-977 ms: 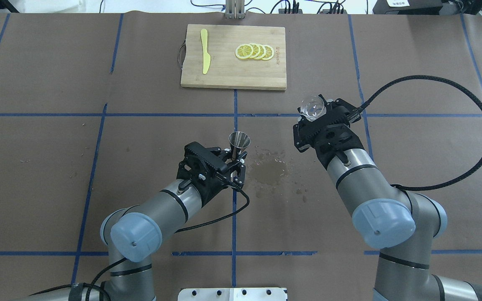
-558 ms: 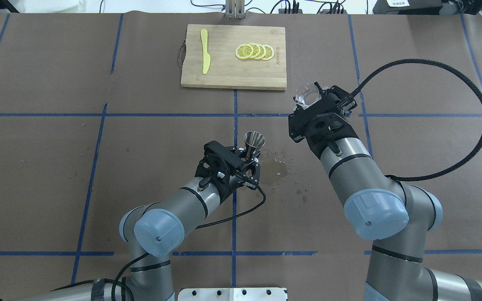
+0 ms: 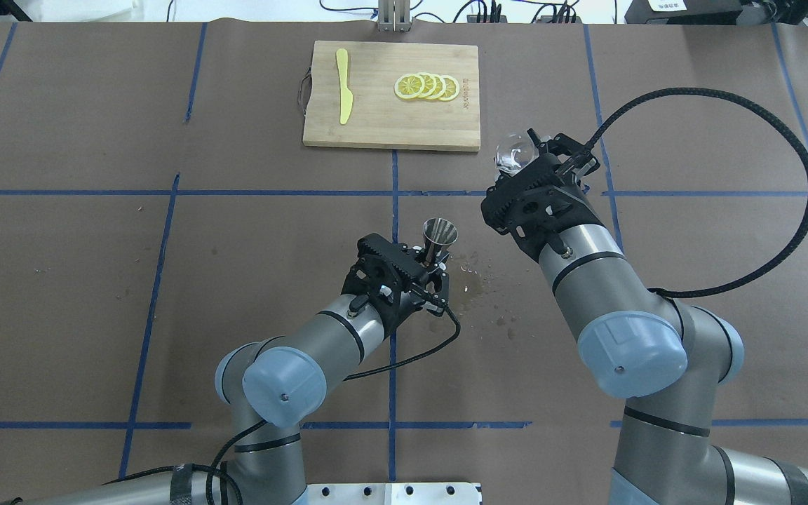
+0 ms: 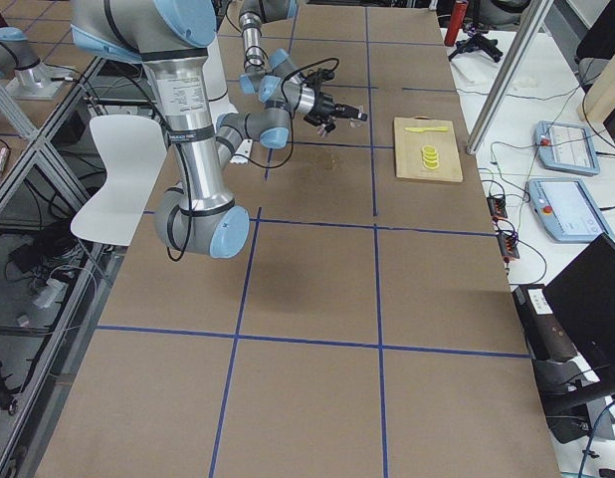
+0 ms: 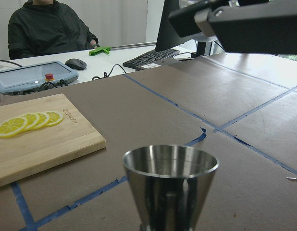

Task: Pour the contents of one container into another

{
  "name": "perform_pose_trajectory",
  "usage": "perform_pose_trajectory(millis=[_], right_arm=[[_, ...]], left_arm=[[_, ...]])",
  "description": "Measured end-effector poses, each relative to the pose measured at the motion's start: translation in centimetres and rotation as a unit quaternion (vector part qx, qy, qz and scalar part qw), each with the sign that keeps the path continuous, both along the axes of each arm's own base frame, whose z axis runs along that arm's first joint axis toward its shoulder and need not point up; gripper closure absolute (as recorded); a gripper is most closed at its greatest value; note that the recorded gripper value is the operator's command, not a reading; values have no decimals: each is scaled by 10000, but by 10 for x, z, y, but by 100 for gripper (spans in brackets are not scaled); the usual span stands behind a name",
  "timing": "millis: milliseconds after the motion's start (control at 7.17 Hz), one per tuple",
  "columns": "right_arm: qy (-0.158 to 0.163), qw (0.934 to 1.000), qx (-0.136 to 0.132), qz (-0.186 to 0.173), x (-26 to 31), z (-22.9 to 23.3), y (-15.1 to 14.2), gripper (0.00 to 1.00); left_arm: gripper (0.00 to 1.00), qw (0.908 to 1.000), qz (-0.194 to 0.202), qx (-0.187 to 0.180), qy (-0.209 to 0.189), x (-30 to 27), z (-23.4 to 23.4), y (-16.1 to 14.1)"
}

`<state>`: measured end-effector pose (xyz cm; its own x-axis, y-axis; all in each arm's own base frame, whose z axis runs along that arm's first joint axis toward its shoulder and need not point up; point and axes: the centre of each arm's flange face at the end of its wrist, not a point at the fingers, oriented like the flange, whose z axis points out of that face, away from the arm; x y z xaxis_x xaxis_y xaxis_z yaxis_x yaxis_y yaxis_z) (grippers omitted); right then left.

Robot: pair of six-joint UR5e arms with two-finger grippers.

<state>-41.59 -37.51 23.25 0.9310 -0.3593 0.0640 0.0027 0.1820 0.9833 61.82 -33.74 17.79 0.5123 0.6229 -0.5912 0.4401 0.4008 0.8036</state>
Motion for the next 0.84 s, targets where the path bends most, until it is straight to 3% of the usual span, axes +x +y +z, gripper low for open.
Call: perform_pose_trajectory(millis=[837], right_arm=[[407, 9992, 22, 8, 11, -11, 4, 100]], left_arm=[[100, 9999, -118, -6, -1, 11, -17, -22]])
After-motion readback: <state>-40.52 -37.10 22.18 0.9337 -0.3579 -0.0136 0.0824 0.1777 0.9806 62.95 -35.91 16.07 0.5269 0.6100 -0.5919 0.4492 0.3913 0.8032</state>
